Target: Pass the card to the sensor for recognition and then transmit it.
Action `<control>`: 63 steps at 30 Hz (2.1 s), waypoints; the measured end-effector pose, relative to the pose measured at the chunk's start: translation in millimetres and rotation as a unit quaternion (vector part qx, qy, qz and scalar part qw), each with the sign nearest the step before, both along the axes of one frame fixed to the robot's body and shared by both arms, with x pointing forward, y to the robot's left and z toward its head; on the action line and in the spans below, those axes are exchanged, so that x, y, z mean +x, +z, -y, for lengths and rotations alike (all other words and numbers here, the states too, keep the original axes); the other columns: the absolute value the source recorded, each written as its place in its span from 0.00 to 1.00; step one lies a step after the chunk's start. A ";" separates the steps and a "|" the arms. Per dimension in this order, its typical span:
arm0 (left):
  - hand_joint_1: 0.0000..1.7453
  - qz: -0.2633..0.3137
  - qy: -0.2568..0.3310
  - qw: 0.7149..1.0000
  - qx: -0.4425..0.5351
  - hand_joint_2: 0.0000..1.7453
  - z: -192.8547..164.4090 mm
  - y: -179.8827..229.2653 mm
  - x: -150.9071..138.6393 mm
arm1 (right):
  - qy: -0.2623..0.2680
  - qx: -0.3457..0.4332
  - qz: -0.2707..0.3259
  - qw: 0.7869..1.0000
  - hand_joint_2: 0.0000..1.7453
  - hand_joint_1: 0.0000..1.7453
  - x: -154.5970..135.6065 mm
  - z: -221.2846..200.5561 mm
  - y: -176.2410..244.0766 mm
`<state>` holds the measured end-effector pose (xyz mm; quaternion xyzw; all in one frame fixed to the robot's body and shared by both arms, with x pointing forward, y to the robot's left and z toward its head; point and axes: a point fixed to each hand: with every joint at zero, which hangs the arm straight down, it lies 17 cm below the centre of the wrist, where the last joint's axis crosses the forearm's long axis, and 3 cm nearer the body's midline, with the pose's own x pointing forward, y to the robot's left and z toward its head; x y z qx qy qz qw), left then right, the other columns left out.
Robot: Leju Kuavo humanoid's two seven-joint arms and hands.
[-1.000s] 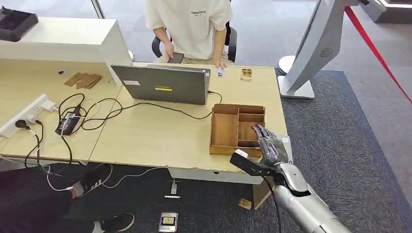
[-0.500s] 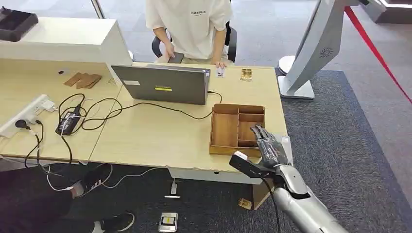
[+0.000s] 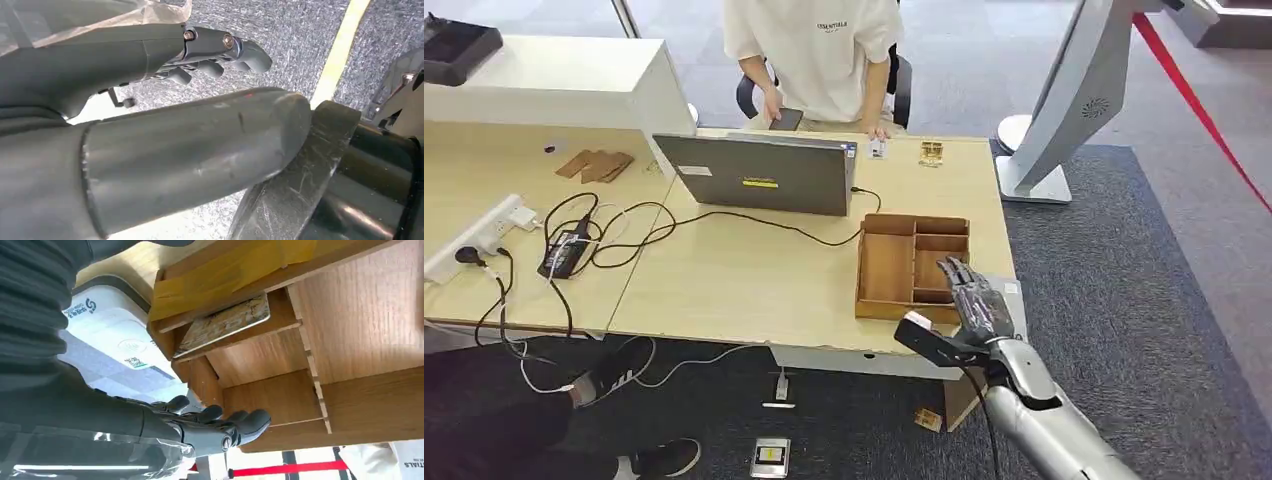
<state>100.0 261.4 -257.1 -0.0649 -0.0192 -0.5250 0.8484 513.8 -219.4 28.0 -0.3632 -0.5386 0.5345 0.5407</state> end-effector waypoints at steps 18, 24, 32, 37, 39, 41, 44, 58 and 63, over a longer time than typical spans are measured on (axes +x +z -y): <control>0.00 0.001 -0.001 1.000 -0.002 0.00 1.2 0.2 0.8 | 0.016 0.007 0.008 1.000 1.00 0.00 0.1 -12.7 6.4; 0.00 0.003 -0.001 1.000 -0.002 0.00 1.0 0.4 2.5 | 0.021 0.009 0.010 1.000 1.00 0.00 -0.3 -17.7 7.8; 0.00 0.004 -0.001 1.000 -0.002 0.00 1.0 0.7 4.2 | 0.023 0.011 0.012 1.000 1.00 0.00 -0.3 -21.3 9.4; 0.00 0.004 -0.001 1.000 -0.001 0.00 1.0 0.8 4.5 | 0.024 0.011 0.012 1.000 1.00 0.00 -0.3 -21.7 9.4; 0.00 0.004 -0.001 1.000 -0.001 0.00 1.0 0.8 4.5 | 0.024 0.011 0.012 1.000 1.00 0.00 -0.3 -21.7 9.5; 0.00 0.004 -0.001 1.000 -0.002 0.00 1.1 0.8 4.6 | 0.024 0.011 0.012 1.000 1.00 0.00 -0.3 -21.7 9.4; 0.00 0.004 -0.001 1.000 -0.002 0.00 1.3 0.8 4.7 | 0.024 0.011 0.012 1.000 1.00 0.00 -0.3 -21.7 9.5; 0.00 0.004 -0.002 1.000 -0.002 0.00 1.8 0.8 4.4 | 0.026 0.012 0.006 1.000 1.00 1.00 -1.1 -25.1 8.0; 0.00 0.004 -0.002 1.000 -0.002 0.00 1.8 0.8 4.3 | 0.028 0.013 -0.009 0.999 1.00 1.00 -3.0 -26.0 2.7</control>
